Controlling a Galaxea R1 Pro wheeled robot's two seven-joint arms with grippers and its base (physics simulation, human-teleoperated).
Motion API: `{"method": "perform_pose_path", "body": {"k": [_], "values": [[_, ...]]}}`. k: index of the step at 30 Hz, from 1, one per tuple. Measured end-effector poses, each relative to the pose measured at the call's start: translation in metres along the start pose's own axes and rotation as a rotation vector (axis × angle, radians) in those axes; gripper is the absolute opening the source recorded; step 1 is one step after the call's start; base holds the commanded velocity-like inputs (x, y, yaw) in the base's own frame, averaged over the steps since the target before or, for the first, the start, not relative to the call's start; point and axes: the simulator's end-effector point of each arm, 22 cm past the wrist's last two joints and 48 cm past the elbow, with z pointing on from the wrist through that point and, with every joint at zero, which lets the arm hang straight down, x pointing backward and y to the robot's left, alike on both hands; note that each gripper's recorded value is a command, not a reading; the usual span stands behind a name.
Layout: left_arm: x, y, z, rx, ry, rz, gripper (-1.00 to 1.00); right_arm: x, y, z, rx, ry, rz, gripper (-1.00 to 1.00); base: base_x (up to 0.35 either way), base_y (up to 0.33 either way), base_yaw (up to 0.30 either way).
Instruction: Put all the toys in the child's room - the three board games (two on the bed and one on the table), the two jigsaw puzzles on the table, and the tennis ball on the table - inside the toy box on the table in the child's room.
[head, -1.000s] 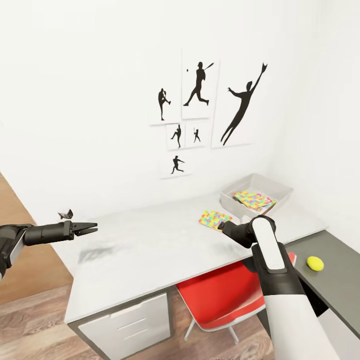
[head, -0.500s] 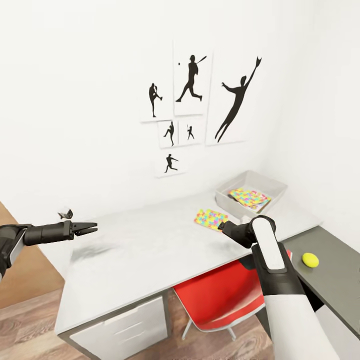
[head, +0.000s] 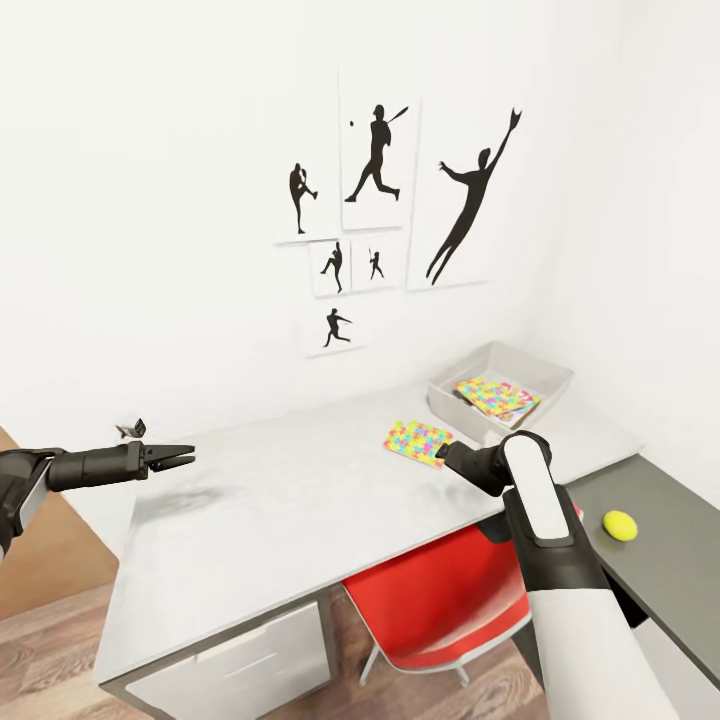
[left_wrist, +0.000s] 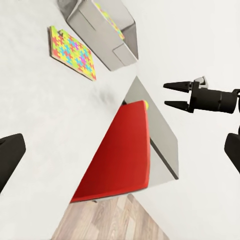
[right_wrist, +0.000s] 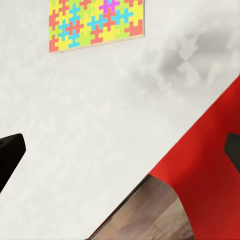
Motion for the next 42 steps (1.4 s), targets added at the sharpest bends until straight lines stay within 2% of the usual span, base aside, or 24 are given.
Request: {"method": "perform_pose_path", "body": {"k": [11, 16, 19, 21, 23, 32, 42], "values": [[0.000, 0.000, 0.000, 0.001, 0.000, 0.001, 1.00, -0.001, 0.001, -0.001, -0.003, -0.003, 0.000, 1.00, 0.012, 0.000, 0.000], [-0.002, -0.002, 0.001, 0.005, -0.003, -0.004, 1.00, -0.012, 0.010, -0.006, -0.015, -0.019, -0.007, 1.00, 0.000, 0.000, 0.000], [-0.008, -0.007, 0.002, 0.008, -0.005, -0.025, 1.00, -0.020, 0.023, -0.011, -0.027, -0.037, -0.034, 1.00, 0.000, 0.000, 0.000], [-0.013, -0.012, 0.003, 0.012, -0.004, -0.060, 1.00, -0.028, 0.038, -0.018, -0.028, -0.059, -0.075, 1.00, 0.000, 0.000, 0.000], [-0.018, -0.019, 0.006, 0.017, -0.001, -0.067, 1.00, -0.032, 0.045, -0.022, -0.015, -0.072, -0.101, 1.00, 0.000, 0.000, 0.000], [-0.040, -0.049, 0.006, 0.019, 0.009, 0.005, 1.00, -0.042, 0.053, -0.034, -0.009, -0.108, -0.116, 1.00, 0.000, 0.000, 0.000], [-0.043, -0.048, -0.004, -0.004, 0.008, 0.019, 1.00, -0.044, 0.055, -0.036, -0.017, -0.115, -0.111, 1.00, 0.000, 0.000, 0.000]]}}
